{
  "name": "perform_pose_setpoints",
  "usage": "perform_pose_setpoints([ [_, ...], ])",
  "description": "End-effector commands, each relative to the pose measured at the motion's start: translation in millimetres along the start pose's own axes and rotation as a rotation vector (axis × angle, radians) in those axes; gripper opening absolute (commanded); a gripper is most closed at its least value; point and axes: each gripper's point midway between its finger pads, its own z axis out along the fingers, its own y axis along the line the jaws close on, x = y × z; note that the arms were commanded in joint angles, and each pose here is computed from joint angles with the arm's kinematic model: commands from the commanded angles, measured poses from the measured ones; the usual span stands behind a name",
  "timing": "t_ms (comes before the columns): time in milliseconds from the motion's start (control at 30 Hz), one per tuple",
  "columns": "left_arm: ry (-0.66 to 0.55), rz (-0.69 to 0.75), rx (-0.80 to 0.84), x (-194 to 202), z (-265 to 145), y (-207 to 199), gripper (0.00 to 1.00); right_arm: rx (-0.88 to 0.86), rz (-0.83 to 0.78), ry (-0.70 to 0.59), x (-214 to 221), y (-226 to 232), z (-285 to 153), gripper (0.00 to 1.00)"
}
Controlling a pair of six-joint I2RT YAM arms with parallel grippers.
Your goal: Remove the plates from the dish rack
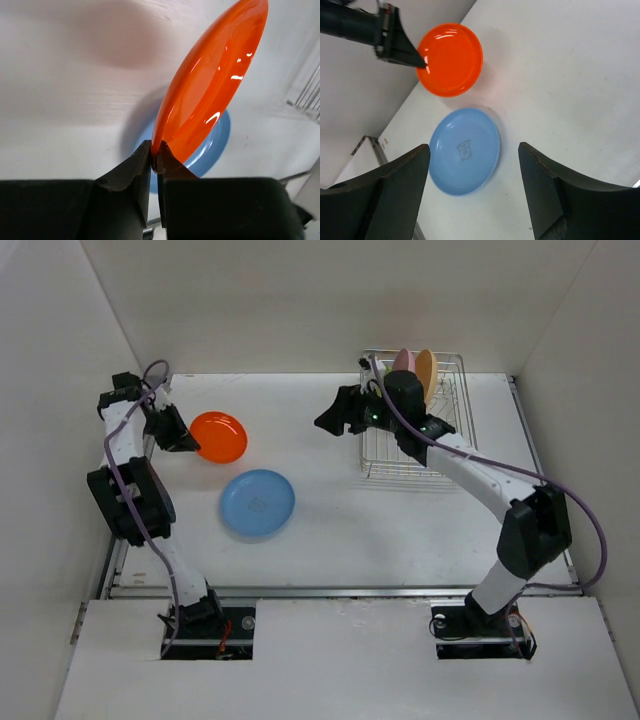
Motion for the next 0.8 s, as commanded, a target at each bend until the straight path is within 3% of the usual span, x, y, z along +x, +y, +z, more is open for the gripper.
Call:
perform_pose_setpoints([
  [0,-0.091,-0.146,0.091,-42.6,-4.1,9.9,0.00,0.033,-0.090,-0.124,-47.6,22.4,-32.6,0.77],
  [133,-0.005,-0.302,0.125,-47.9,33.2,44.7,0.00,0.058,-0.125,-0.129,-45.9,22.0,-46.1,0.78],
  [467,0.049,-0.425,0.044,-36.5,81.4,89.5,0.00,0.276,-0.110,-0.181,-54.8,-3.9,-84.1,0.81],
  [667,0.096,-0.465,0.015,-24.7,96.3,105.5,0.22,0.459,-0.109,-0.240,-64.7,-26.9,-118.2,0.86],
  [767,0.104,-0.460,0.000,-20.5,98.0,108.8,0.32,0.709,-0.016,-0.319,-73.4,-71.6,-150.2,0.89],
])
